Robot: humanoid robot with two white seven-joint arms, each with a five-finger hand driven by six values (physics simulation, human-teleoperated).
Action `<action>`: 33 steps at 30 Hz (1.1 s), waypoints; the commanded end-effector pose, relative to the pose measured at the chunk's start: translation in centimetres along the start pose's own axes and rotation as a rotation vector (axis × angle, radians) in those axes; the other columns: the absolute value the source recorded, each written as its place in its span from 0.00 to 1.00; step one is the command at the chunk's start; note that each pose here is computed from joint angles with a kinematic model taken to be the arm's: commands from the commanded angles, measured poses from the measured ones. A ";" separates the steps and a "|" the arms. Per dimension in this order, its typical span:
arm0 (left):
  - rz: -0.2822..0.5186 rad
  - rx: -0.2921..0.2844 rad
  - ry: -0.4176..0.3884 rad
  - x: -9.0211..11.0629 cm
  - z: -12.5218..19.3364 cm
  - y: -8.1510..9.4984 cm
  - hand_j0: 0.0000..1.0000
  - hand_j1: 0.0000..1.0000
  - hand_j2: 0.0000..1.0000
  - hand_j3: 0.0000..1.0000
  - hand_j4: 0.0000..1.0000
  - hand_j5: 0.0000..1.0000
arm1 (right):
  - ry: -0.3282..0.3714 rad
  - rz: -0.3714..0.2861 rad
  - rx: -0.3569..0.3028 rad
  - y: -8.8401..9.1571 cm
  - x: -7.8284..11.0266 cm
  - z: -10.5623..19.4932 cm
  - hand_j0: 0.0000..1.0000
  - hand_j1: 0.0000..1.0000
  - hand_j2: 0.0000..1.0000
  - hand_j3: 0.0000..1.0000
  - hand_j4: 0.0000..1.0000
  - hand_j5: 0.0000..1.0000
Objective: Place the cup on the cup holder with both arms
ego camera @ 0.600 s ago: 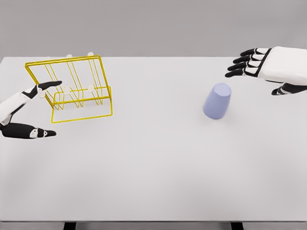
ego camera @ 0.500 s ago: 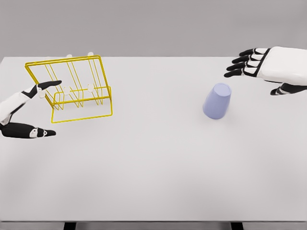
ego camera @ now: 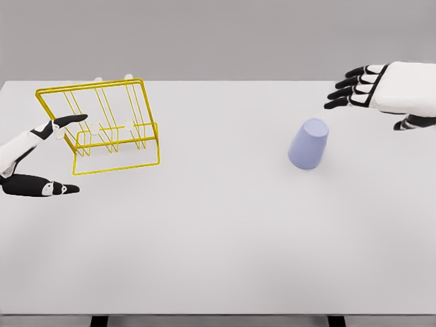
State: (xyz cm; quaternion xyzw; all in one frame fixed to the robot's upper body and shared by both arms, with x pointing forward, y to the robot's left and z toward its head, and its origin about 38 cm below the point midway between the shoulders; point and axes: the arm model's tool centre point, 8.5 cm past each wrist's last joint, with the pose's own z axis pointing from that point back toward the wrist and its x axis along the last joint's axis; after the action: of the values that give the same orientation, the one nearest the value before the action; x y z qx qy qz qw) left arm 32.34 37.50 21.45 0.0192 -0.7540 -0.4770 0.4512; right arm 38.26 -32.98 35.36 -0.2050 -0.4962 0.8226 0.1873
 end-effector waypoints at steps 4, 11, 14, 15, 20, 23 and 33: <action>0.005 0.003 0.001 0.0 0.0 0.1 1.00 1.00 1.00 1.00 1.00 1.00 | -0.051 -0.040 0.034 2.0 0.0 -3.6 1.00 1.00 1.00 1.00 1.00 1.00; 0.004 0.003 0.003 -0.1 0.0 0.1 1.00 1.00 1.00 1.00 1.00 1.00 | -0.058 -0.084 0.028 3.1 -1.3 -7.7 1.00 1.00 1.00 1.00 1.00 1.00; 0.003 0.003 0.006 -0.2 0.1 0.1 1.00 1.00 1.00 1.00 1.00 1.00 | -0.065 -0.096 0.043 3.6 -1.4 -8.5 1.00 1.00 1.00 1.00 1.00 1.00; 0.003 0.003 0.008 -0.2 0.1 0.1 1.00 1.00 1.00 1.00 1.00 1.00 | -0.060 -0.095 0.051 3.9 -1.5 -8.9 1.00 1.00 1.00 1.00 1.00 1.00; 0.003 0.003 0.008 -0.2 0.1 0.1 1.00 1.00 1.00 1.00 1.00 1.00 | -0.071 -0.108 0.091 5.4 -1.4 -11.0 1.00 1.00 1.00 1.00 1.00 1.00; 0.001 0.001 0.008 -0.2 0.1 0.1 1.00 1.00 1.00 1.00 1.00 1.00 | -0.050 -0.125 0.103 6.1 -2.1 -11.2 1.00 1.00 1.00 1.00 1.00 1.00; 0.001 0.001 0.008 -0.2 0.1 0.1 1.00 1.00 1.00 1.00 1.00 1.00 | -0.033 -0.142 0.129 7.1 -2.8 -12.4 1.00 1.00 1.00 1.00 1.00 1.00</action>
State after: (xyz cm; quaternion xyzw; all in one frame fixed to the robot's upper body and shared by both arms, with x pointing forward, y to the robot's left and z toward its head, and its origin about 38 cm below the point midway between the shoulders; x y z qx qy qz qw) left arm 32.38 37.67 21.30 0.0217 -0.7515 -0.4787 0.4534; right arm 46.16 -28.30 24.50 -0.1436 -0.4609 0.8409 0.2445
